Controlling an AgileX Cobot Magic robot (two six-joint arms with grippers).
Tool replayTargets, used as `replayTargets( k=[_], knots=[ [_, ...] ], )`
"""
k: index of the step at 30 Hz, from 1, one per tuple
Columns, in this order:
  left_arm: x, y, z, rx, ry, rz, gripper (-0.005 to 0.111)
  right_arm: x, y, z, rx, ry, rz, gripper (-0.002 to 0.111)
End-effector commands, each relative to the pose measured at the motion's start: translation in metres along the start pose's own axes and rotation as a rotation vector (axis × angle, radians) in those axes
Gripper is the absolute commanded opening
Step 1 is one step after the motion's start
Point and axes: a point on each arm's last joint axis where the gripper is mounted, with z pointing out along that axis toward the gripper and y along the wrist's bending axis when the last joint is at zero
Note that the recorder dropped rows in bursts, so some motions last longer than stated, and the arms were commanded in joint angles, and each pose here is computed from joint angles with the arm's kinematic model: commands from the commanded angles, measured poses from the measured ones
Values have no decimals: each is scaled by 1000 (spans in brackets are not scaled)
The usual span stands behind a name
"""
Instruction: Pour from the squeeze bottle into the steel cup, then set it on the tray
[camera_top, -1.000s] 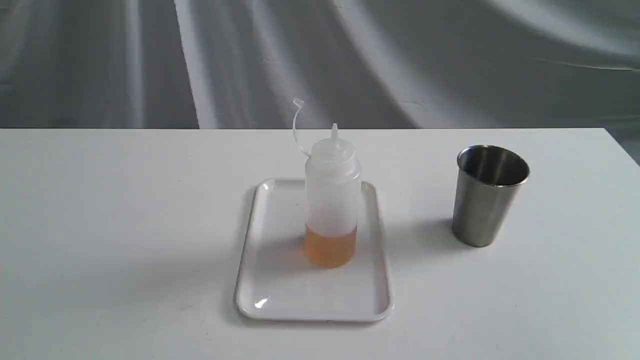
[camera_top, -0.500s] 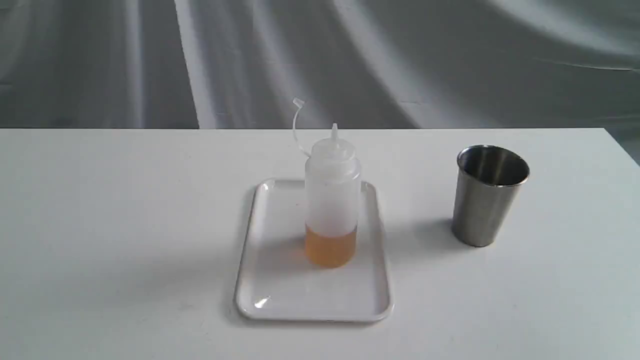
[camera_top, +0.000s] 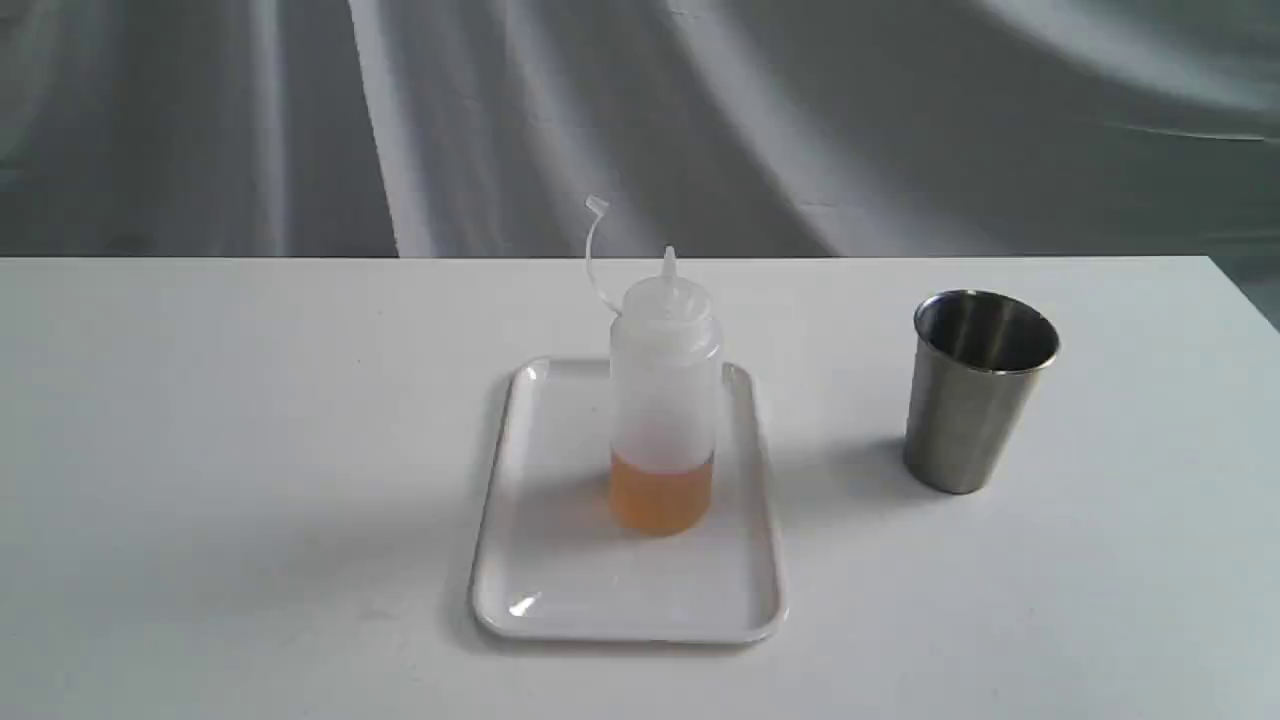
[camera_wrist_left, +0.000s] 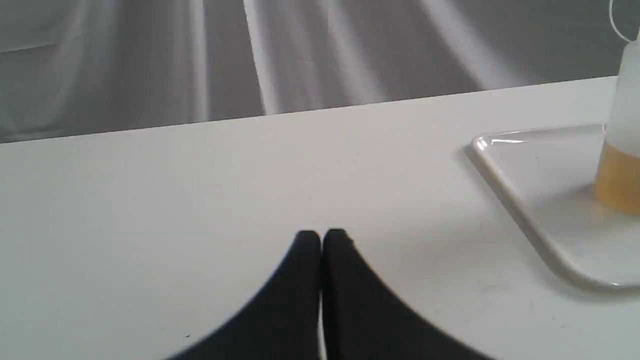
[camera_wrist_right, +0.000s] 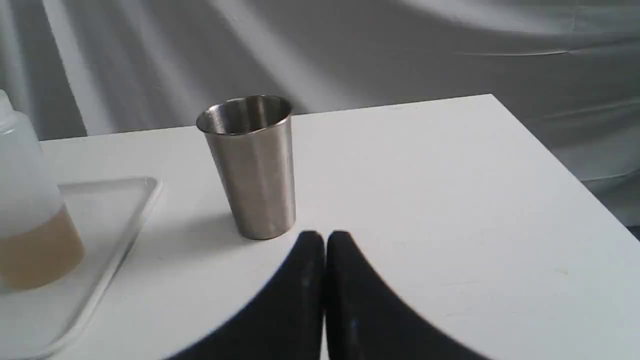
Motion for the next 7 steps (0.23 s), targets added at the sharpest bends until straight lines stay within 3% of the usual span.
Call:
replayTargets(
  k=[1, 7],
  knots=[
    [1, 0, 0, 6, -5, 0, 0, 0, 0, 0, 7, -4, -5, 0],
    [1, 0, 0, 6, -5, -5, 0, 0, 0, 0, 7, -4, -5, 0]
  ],
)
